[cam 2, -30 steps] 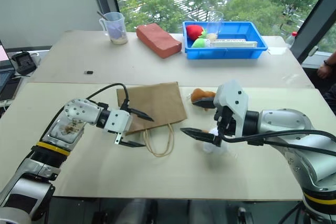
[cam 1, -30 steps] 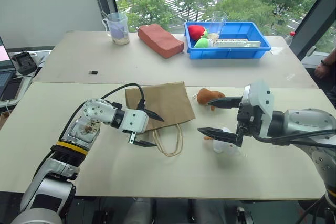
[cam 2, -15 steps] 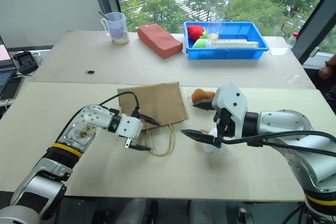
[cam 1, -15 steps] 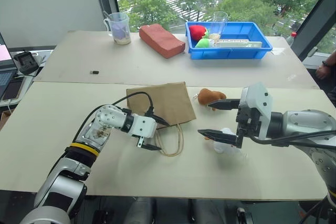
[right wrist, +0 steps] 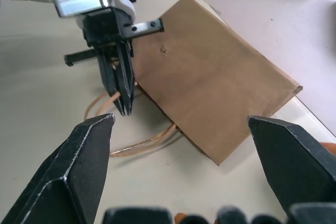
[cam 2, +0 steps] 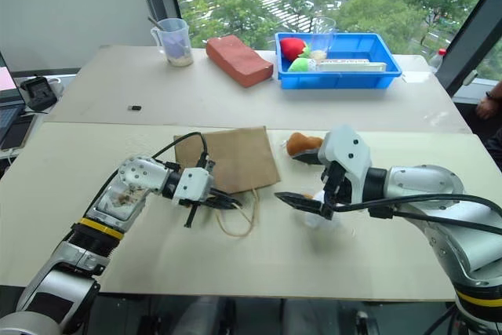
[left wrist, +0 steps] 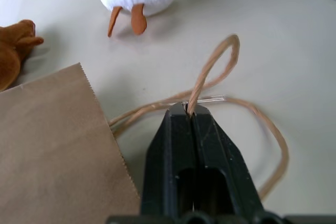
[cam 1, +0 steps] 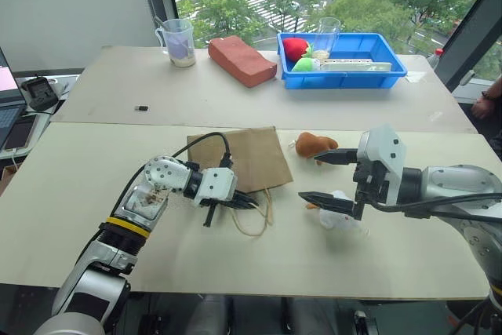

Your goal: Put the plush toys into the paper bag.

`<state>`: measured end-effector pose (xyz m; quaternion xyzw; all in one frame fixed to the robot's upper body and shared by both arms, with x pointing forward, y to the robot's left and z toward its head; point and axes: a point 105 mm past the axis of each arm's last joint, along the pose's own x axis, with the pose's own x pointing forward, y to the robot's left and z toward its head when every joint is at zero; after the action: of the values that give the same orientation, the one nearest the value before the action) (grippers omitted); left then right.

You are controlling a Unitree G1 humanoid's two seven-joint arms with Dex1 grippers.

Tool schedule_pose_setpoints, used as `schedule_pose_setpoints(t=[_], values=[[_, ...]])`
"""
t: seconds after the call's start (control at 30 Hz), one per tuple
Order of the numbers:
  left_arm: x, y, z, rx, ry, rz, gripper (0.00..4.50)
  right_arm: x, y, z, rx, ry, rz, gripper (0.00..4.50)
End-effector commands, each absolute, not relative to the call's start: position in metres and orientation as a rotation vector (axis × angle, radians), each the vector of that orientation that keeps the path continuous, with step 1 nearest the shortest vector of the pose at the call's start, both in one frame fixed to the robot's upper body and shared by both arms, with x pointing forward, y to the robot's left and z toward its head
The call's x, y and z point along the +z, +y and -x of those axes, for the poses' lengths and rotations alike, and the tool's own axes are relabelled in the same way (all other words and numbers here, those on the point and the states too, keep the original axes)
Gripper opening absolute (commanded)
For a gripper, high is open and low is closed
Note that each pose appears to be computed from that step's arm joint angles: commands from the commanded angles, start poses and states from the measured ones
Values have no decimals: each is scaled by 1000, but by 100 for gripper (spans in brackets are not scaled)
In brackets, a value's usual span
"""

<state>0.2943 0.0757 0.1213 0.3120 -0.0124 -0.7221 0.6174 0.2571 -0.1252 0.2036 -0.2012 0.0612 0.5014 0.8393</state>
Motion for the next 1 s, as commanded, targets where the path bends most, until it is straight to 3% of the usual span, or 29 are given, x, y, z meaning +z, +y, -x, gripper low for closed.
schedule_pose_setpoints(t=[0.03, 0.17, 0.37, 0.53, 0.63, 0.97, 1.0], values=[[140, 76, -295, -1647, -76, -679, 3, 209, -127, -259, 1038, 88, 440, 450], [157, 82, -304, -1600, -65, -581, 3, 200, -132, -261, 1012, 118, 446, 450], [208, 95, -322, -1510, -104, -359, 3, 173, -132, -259, 994, 185, 397, 450], [222, 96, -324, -1507, -97, -309, 3, 164, -112, -276, 971, 141, 330, 450], [225, 96, -327, -1501, -109, -322, 0, 166, -91, -292, 959, 93, 246, 368], [233, 89, -333, -1461, -153, -304, 0, 155, -27, -332, 936, 22, 116, 15], [233, 88, -333, -1456, -158, -298, 0, 152, -24, -337, 917, 21, 108, 2]])
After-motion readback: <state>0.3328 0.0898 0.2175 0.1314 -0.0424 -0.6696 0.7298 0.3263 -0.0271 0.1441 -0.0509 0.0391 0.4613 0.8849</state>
